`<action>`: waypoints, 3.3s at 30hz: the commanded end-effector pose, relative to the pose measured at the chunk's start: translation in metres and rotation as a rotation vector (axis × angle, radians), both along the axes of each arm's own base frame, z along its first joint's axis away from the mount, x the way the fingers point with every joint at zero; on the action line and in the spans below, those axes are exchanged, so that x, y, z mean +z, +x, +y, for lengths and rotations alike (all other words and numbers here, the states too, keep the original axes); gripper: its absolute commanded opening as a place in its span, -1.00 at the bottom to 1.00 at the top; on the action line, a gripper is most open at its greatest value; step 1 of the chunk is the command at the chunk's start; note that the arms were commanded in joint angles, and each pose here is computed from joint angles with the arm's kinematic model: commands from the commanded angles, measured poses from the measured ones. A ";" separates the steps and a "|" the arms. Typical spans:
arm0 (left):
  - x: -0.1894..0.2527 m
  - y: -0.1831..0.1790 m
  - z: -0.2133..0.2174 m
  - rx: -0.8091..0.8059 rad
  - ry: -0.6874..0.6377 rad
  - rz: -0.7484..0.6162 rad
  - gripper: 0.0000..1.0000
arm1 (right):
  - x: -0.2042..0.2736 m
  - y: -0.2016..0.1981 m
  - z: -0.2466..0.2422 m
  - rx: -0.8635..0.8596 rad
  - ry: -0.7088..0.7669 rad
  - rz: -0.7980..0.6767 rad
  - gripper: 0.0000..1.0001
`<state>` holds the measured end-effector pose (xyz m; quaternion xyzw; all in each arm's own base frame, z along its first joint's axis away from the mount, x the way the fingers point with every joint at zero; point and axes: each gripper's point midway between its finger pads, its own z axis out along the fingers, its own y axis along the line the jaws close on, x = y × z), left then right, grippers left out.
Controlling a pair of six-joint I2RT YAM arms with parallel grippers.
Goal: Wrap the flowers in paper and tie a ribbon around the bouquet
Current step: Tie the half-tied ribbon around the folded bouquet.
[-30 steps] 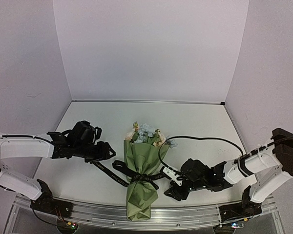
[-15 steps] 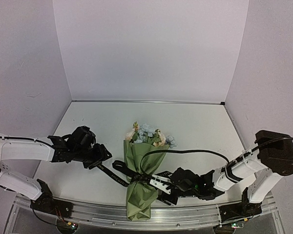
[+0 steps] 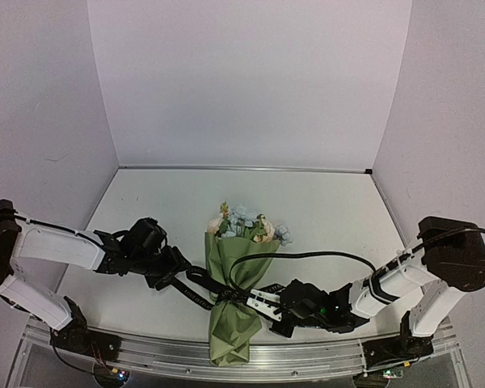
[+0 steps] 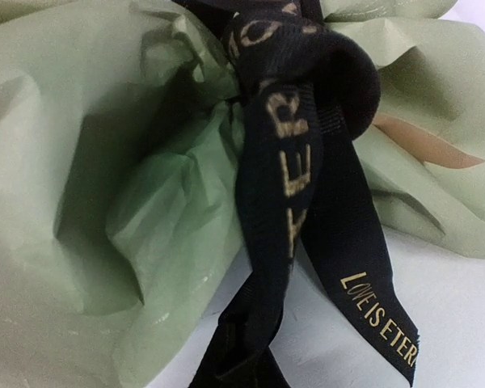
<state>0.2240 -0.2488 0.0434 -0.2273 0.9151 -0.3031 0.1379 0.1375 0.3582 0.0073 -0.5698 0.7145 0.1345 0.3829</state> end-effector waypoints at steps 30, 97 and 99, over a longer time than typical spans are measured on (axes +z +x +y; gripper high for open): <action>-0.002 0.025 0.005 0.098 0.015 -0.069 -1.00 | 0.036 -0.002 -0.062 -0.010 -0.351 -0.026 -1.00; 0.017 0.068 -0.020 -0.472 0.025 -0.294 -1.00 | 0.054 0.016 -0.022 -0.209 -0.063 0.897 -0.01; 0.017 0.068 -0.020 -0.473 0.024 -0.293 -1.00 | 0.056 0.017 -0.020 -0.206 -0.060 0.898 0.00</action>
